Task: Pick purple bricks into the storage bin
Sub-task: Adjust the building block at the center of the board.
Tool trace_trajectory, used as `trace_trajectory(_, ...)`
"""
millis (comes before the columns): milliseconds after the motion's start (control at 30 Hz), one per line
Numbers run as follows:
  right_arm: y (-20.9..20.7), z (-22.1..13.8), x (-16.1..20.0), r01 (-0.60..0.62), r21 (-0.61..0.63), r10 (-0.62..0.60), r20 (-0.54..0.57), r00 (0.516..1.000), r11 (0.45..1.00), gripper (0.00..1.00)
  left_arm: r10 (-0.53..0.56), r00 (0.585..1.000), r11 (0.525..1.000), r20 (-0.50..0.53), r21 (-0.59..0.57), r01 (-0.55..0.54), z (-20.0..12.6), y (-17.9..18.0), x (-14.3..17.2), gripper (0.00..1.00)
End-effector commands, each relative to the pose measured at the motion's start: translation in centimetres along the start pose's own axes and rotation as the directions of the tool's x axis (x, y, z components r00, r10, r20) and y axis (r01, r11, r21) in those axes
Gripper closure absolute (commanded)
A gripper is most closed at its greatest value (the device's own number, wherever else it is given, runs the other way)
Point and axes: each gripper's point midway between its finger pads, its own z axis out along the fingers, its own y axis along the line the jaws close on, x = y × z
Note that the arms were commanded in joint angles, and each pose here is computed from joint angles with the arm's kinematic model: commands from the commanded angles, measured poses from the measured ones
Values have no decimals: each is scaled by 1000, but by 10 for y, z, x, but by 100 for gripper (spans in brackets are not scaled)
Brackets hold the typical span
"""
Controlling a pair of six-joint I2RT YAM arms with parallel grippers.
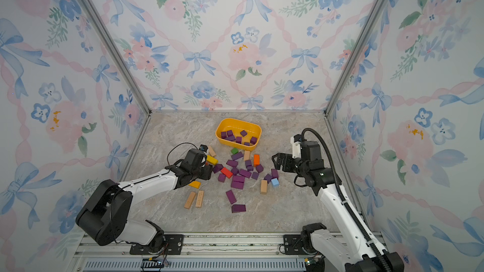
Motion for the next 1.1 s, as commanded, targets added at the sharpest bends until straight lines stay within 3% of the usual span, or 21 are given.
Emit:
trace_trajectory(0,-8,3,8,-16,36,18,-37,999,999,3,13,1000,1000,10,-1,-13,2,-1,-10,37)
trace_trajectory(133,-11,3,11,-22,49,24,-46,999,999,3,15,1000,1000,-6,14,-15,6,-4,-8,44)
trace_trajectory(1067,-22,9,10,-47,82,53,-74,996,996,3,-37,999,996,-40,83,40,0,-13,10,53)
